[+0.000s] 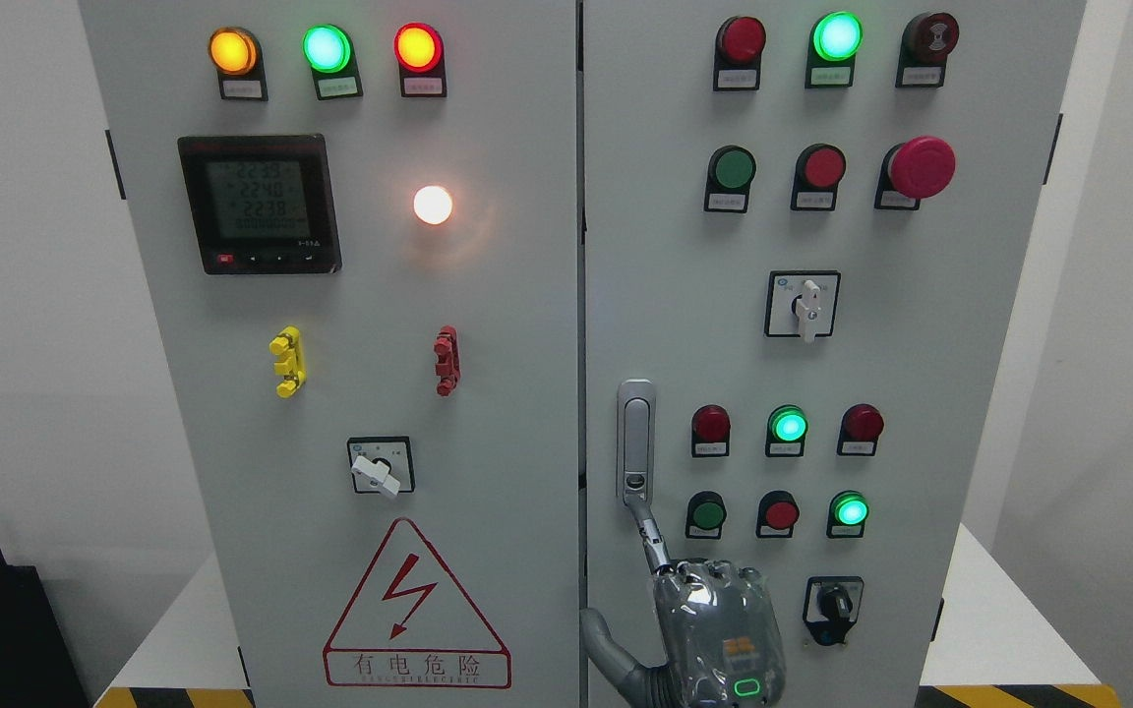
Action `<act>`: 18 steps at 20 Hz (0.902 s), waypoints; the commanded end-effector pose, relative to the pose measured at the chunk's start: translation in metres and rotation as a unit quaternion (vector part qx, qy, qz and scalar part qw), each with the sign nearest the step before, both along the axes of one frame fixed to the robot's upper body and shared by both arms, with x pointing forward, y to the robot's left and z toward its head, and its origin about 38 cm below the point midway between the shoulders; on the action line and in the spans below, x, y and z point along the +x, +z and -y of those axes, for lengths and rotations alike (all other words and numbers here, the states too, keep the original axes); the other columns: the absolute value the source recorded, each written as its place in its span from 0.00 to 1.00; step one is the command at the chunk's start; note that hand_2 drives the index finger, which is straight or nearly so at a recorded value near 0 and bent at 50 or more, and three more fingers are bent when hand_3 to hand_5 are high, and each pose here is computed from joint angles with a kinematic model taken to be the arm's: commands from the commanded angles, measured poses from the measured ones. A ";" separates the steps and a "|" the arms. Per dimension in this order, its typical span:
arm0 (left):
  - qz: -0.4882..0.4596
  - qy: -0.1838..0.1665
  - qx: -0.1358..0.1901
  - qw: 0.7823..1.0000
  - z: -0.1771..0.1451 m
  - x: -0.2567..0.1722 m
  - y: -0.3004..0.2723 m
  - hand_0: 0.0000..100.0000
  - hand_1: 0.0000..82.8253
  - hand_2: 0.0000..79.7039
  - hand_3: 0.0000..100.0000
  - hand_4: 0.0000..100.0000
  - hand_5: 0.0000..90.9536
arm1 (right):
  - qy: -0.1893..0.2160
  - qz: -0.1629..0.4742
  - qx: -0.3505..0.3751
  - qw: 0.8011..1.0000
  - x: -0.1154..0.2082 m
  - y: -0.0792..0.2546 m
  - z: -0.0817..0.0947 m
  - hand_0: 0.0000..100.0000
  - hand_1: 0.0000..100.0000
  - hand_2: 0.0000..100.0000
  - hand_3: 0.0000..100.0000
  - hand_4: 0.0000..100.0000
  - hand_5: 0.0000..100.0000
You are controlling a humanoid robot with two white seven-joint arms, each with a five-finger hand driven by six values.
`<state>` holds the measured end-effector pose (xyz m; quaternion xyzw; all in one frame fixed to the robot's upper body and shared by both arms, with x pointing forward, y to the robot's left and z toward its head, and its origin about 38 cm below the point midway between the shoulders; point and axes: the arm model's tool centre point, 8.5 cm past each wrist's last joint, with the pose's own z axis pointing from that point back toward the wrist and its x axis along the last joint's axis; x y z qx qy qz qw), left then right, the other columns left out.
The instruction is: Release door handle
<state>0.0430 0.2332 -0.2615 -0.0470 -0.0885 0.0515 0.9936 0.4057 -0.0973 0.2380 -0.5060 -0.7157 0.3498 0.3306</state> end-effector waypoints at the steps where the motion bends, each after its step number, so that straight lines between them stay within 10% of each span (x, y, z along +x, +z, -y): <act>1: -0.008 0.006 0.000 1.000 0.000 -0.005 0.000 0.12 0.47 0.00 0.00 0.00 0.00 | -0.005 -0.004 0.001 1.000 0.003 -0.001 0.003 0.29 0.26 0.00 1.00 1.00 1.00; 18: -0.009 0.006 0.000 1.000 0.000 -0.006 0.000 0.12 0.47 0.00 0.00 0.00 0.00 | -0.004 -0.027 -0.005 1.000 0.005 -0.006 0.002 0.30 0.25 0.00 1.00 1.00 1.00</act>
